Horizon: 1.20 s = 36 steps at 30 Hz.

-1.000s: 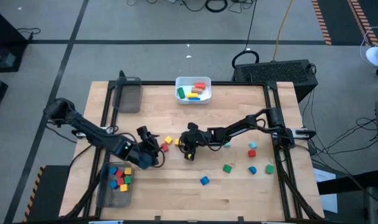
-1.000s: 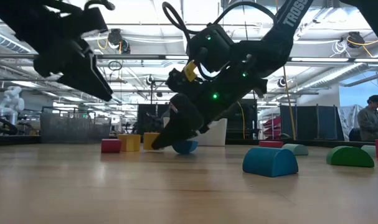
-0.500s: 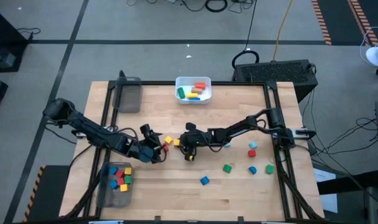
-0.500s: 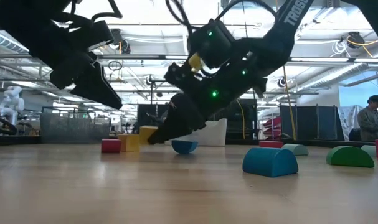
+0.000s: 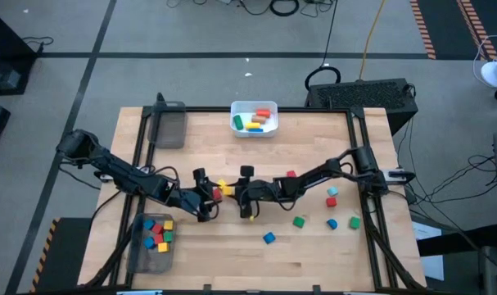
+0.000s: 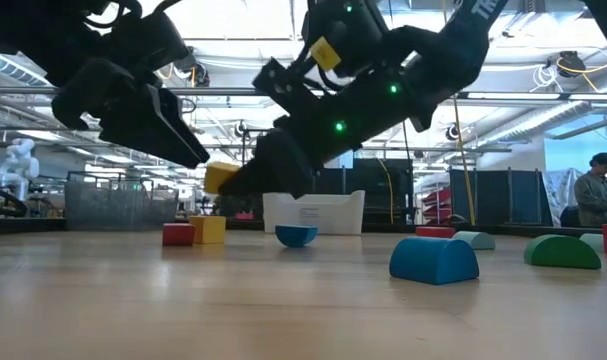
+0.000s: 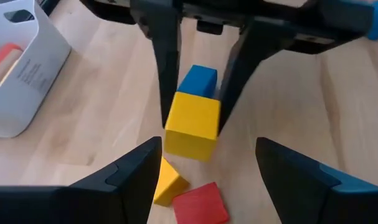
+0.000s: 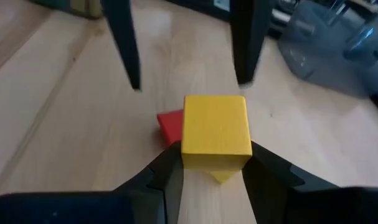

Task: Sort blocks by size
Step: Put the yellow square block into the bottom black bin

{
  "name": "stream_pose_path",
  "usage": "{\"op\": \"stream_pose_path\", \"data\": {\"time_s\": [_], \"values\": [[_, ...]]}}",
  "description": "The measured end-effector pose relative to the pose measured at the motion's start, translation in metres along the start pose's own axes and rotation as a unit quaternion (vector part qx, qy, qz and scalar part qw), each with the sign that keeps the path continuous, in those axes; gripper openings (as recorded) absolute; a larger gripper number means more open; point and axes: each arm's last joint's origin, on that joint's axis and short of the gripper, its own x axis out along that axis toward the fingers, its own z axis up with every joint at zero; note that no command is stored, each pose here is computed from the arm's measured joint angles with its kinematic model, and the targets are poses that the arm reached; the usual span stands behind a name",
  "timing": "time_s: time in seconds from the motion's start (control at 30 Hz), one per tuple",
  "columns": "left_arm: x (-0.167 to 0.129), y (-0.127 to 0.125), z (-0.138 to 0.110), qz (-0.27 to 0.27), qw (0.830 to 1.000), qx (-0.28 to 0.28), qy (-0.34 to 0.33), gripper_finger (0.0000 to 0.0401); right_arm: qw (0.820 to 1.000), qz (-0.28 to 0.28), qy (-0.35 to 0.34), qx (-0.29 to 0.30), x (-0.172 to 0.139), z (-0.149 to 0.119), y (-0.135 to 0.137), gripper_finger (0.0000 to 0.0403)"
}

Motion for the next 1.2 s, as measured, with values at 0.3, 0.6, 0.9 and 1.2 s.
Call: {"op": "stream_pose_path", "data": {"time_s": [0.3, 0.6, 0.9, 1.2], "values": [[0.000, 0.000, 0.000, 0.004, 1.000, 0.015, -0.001, 0.0262, 0.999, 0.005, -0.020, -0.028, -0.002, 0.016, 0.013, 0.0132], [0.000, 0.000, 0.003, 0.005, 1.000, 0.020, -0.016, 0.0262, 0.999, 0.007, -0.025, -0.023, -0.003, 0.019, 0.015, 0.0132], [0.000, -0.001, 0.006, 0.003, 0.999, 0.027, -0.031, 0.0206, 1.000, 0.005, -0.025, 0.005, -0.003, 0.019, 0.014, 0.0132], [0.000, -0.001, 0.006, -0.007, 0.999, 0.028, -0.029, 0.0150, 0.999, 0.009, -0.028, 0.013, -0.002, 0.019, 0.014, 0.0132]]}}
